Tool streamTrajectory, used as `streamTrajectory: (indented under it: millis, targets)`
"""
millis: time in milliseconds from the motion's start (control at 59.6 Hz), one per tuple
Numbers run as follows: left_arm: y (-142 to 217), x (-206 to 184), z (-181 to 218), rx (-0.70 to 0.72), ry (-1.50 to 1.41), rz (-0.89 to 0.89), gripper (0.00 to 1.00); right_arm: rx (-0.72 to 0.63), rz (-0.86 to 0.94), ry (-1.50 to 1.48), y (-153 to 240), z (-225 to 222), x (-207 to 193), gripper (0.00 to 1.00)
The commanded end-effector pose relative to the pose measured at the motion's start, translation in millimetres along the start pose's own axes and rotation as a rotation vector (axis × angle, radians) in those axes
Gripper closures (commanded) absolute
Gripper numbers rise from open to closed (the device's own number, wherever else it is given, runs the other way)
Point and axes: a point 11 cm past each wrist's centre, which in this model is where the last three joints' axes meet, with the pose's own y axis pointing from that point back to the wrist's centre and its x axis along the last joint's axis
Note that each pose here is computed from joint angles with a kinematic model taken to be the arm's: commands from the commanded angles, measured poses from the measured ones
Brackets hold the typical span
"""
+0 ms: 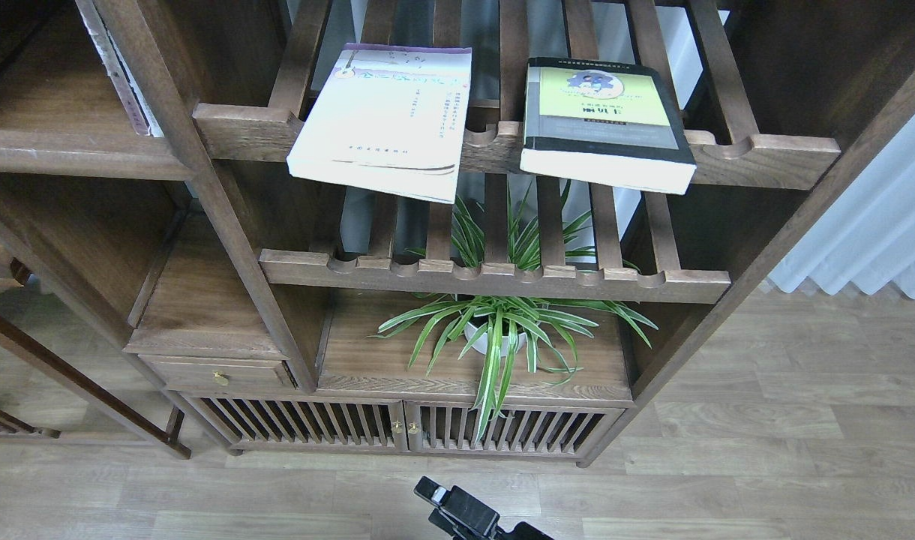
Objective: Organize books on shelf
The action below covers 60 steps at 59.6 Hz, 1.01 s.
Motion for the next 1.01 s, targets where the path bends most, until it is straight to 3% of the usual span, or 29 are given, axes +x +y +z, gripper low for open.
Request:
streamTrajectory:
  millis: [0, 184, 990]
  targets:
    - [0.3, -2.6, -5.3, -0.009, 0.041, 0.001, 0.71, -0.001, -0.002, 0.0, -0.3, 0.2, -0.7, 0.01]
    - [13.8, 1.7, -21.3, -0.021, 0.182, 0.027, 0.57, 0.003, -0.003, -0.001, -0.3, -0.6, -0.8, 0.01]
    - [86.2, 30.9, 18.1, -0.268, 0.338, 0.088, 0.55, 0.021, -0.011, -0.003, -1.1, -4.3, -3.4, 0.01]
